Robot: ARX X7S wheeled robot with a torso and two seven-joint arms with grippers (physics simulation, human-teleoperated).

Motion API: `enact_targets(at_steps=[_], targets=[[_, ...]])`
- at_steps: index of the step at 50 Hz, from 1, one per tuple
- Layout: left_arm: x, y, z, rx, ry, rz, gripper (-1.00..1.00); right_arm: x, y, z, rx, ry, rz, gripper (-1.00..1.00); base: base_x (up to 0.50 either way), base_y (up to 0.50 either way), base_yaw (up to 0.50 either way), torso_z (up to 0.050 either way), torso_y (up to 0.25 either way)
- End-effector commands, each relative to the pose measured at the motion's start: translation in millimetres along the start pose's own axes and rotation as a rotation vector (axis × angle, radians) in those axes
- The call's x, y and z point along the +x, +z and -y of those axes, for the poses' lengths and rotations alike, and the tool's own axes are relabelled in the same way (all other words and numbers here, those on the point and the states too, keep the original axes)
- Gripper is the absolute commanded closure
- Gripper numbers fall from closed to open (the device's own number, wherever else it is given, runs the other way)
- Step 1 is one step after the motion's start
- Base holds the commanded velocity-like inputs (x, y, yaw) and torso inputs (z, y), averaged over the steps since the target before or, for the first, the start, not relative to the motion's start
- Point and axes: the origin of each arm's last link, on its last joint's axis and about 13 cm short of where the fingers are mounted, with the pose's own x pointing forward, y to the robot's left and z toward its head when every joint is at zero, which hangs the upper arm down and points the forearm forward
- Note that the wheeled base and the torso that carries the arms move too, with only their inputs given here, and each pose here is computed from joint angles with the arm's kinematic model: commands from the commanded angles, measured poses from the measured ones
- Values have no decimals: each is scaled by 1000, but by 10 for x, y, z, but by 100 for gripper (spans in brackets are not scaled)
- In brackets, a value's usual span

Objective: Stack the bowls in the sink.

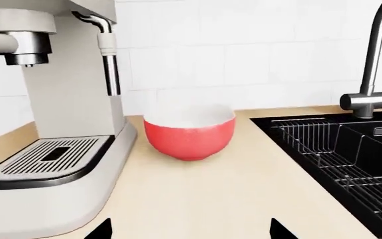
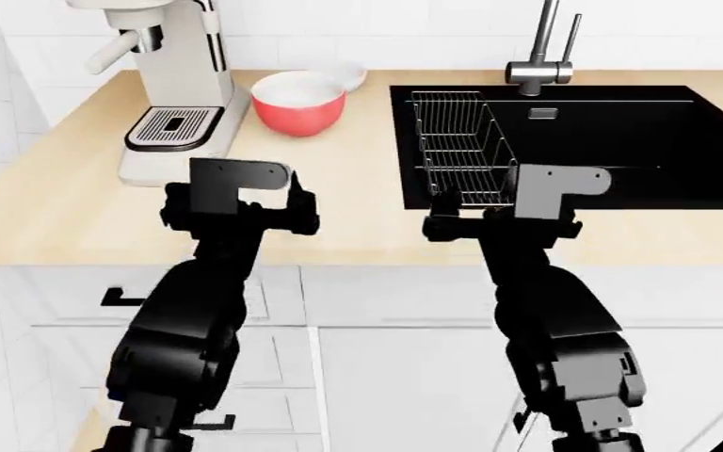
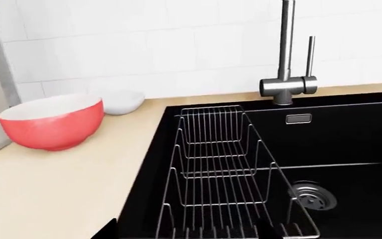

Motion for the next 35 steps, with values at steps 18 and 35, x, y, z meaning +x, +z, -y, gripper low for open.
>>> enact_targets(at_steps=[18,35], targets=[[478,497,24,23,-26,-34,-100,482,401,-118,1,49,-21,-100,458,0,0,0,0],[491,442,-43,7,15,-36,-100,456,412,-162,-1,78,-14,-100,500,0,0,0,0]])
